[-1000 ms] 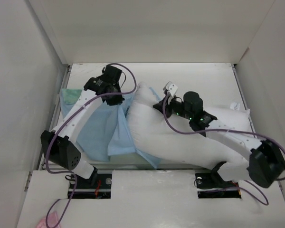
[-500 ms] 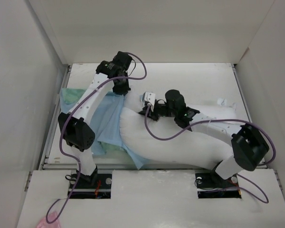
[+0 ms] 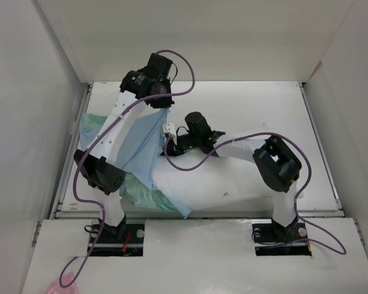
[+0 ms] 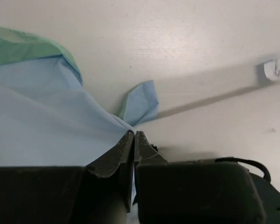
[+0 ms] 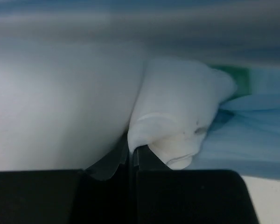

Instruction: Put the pillow into the pillowcase

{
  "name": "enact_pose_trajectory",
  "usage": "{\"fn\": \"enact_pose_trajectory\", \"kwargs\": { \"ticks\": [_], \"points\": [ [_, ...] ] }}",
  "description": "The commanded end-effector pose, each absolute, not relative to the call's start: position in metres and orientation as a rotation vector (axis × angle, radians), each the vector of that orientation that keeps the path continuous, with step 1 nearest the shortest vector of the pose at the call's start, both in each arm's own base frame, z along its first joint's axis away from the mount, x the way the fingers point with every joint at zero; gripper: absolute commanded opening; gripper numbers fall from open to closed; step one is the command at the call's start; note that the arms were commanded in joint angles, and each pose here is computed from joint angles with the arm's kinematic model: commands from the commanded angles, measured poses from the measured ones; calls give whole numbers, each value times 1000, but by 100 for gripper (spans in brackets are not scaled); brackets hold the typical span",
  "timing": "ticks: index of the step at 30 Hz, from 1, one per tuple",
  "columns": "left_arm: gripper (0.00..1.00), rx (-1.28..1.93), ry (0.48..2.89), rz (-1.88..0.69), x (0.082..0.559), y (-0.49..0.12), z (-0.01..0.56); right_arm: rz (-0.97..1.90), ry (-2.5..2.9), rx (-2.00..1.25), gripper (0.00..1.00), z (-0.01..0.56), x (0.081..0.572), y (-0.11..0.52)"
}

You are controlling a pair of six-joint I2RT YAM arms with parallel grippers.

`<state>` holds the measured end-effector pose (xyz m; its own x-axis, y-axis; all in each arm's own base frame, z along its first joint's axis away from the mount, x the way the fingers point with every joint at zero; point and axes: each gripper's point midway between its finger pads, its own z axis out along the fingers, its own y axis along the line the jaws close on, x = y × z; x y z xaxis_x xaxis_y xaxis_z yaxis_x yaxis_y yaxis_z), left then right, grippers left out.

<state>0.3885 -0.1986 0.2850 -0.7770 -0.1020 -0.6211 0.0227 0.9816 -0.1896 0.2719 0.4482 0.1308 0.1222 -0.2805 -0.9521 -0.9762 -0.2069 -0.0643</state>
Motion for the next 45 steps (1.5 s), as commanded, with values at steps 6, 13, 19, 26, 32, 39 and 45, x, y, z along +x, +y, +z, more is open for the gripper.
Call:
{"fn": "enact_pose_trajectory", "kwargs": {
  "ticks": [6,13,19,26,32,39,45],
  "points": [
    [0,-96,2193,-459,341,-203,338,1293,1597,-470,0,161,362,395],
    [0,51,2330,-671,278,-253,285,1220,1386,-4,0,260,448,326],
    [0,286,2292,-878,255,-313,288,985,1332,387,0,290,508,275],
    [62,201,2380,-614,278,-292,255,910,1392,362,53,255,540,249],
    [100,-163,2247,-489,288,-208,279,818,1551,58,100,244,509,223],
    [100,-557,2210,-409,266,-114,215,451,1709,-486,100,254,415,240],
    [100,-467,2248,-731,255,-151,143,479,1744,-1009,100,219,316,304]
  ]
}}
